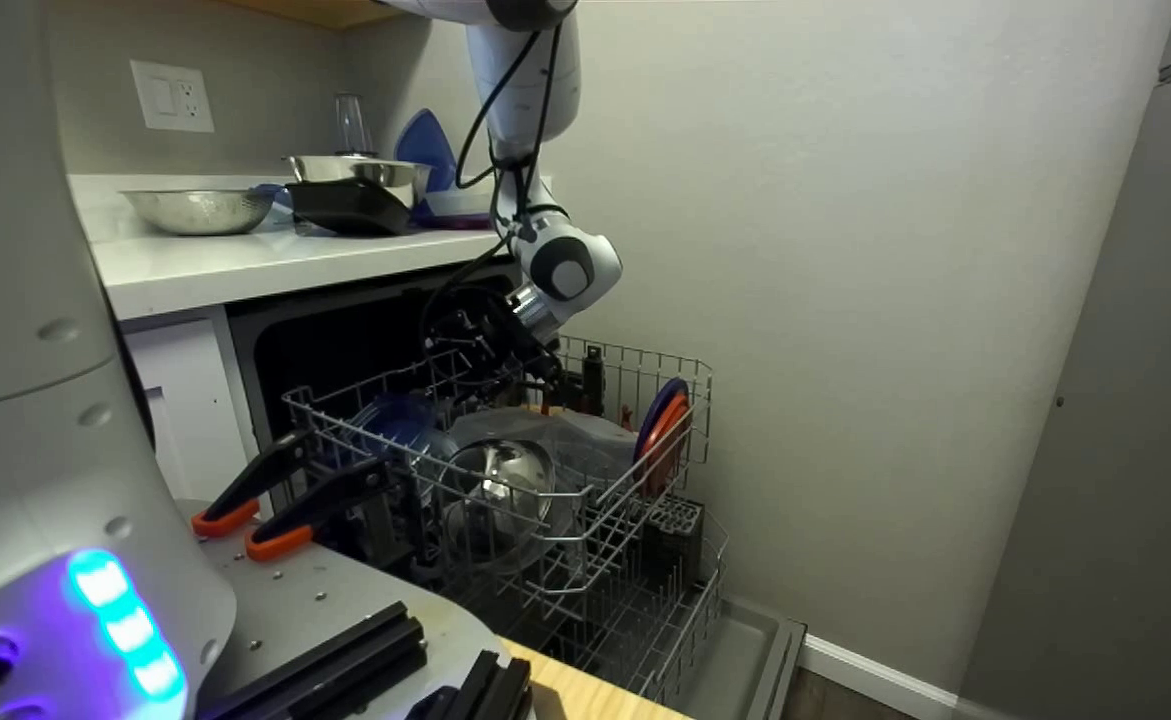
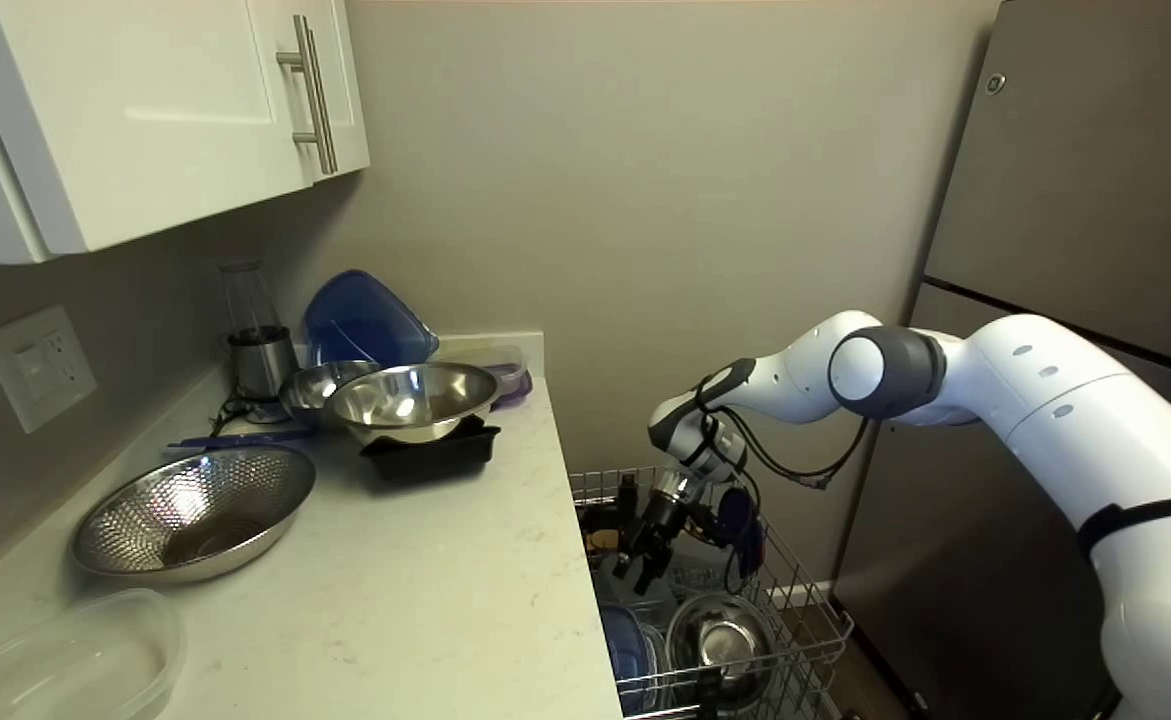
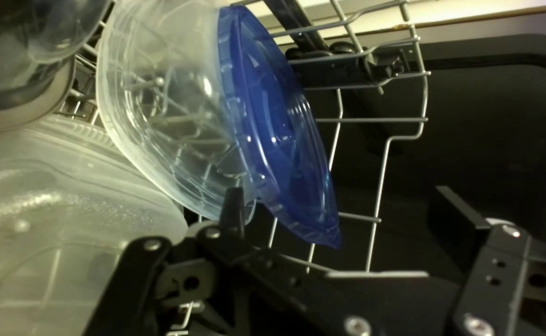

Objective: Remove one blue lid from the dishwasher

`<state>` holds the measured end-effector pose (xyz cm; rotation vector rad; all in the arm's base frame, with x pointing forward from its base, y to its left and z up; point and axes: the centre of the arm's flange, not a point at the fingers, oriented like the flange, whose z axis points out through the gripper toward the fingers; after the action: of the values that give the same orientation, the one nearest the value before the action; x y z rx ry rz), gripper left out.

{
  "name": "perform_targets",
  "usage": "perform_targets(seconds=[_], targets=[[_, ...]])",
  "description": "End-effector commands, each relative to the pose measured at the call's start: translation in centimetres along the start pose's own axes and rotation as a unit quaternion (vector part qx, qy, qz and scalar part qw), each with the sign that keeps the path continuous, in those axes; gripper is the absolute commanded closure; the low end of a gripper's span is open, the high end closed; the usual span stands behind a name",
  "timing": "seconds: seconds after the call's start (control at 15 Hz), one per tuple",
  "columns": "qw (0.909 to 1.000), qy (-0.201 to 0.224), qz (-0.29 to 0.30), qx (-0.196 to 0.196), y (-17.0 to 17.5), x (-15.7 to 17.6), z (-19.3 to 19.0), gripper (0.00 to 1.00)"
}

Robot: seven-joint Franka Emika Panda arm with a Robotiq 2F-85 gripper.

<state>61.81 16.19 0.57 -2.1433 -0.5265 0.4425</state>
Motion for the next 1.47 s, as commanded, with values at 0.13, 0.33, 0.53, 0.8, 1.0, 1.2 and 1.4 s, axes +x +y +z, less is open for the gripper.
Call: perform_targets(seconds=[0.13,0.33,0.53,0.8,1.0,1.2,1.4], targets=[[0.9993,-0.017,-0.030,-0.014,0.4,2.1,2.1,0.00],[0.9985,-0.022,-0.047,-0.016,0.3,2.8,2.9,0.00],[0.9974,-0.029,-0.065,-0.012,0.4,3.4,3.6,0.00],[0.9952,-0.040,-0.088,0.013,0.4,3.9,4.9,0.00],[0.9929,-0.059,-0.095,0.041,0.3,3.7,5.2,0.00],[0.9896,-0.089,-0.095,0.060,0.2,3.3,5.3,0.00],[0.9870,-0.107,-0.098,0.069,0.0,3.0,5.2,0.00]])
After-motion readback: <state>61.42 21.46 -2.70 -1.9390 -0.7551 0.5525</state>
